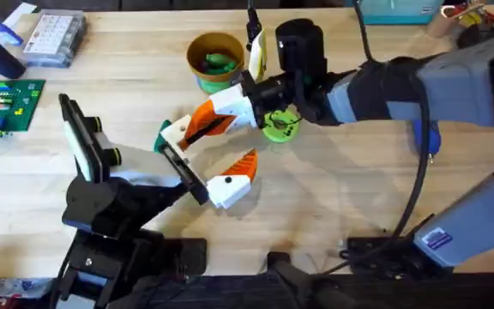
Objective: Pick up the gripper from the table and insert it into the empty holder that is missing its gripper. Then pick up a screw, insert it into the mounting hole, and use the screwdriver to tighten it. Finally, clean up the table by picking up the vegetable and placing it into the bucket.
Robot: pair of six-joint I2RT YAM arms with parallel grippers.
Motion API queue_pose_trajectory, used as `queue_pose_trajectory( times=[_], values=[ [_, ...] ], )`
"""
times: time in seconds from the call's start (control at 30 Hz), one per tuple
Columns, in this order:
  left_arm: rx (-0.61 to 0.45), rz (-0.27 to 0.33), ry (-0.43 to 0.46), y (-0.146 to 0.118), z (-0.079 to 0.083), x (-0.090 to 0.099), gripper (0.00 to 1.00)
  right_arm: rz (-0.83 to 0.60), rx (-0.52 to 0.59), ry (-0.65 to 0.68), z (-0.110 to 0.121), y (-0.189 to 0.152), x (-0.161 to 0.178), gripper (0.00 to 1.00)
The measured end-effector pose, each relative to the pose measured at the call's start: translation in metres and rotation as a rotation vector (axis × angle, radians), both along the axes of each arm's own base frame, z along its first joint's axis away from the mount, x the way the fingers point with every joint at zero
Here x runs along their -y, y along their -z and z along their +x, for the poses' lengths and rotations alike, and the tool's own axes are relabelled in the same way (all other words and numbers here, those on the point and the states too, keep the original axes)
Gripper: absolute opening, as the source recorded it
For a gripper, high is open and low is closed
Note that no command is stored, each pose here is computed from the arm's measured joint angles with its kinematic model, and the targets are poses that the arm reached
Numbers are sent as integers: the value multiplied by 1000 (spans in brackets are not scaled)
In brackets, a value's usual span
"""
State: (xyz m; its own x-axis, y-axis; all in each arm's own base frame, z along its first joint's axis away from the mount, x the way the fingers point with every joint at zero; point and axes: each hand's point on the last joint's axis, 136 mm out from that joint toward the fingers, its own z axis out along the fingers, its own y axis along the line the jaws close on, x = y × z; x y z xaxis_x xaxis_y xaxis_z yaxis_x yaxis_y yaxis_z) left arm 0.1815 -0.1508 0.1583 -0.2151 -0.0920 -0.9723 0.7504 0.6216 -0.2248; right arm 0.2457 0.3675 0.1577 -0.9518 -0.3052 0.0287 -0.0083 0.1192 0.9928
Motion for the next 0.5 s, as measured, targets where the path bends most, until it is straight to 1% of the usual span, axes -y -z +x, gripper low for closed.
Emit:
queue_pose_trajectory(
  times=[0.33,0.4,0.5],
  values=[
    [0,1,-4,0,1,0,994,4,8,1,0,-1,-1,7],
    [1,1,-6,0,1,-1,994,6,11,1,0,-1,-1,64],
    [4,3,-8,0,1,-1,994,7,14,1,0,-2,-1,111]
  ],
)
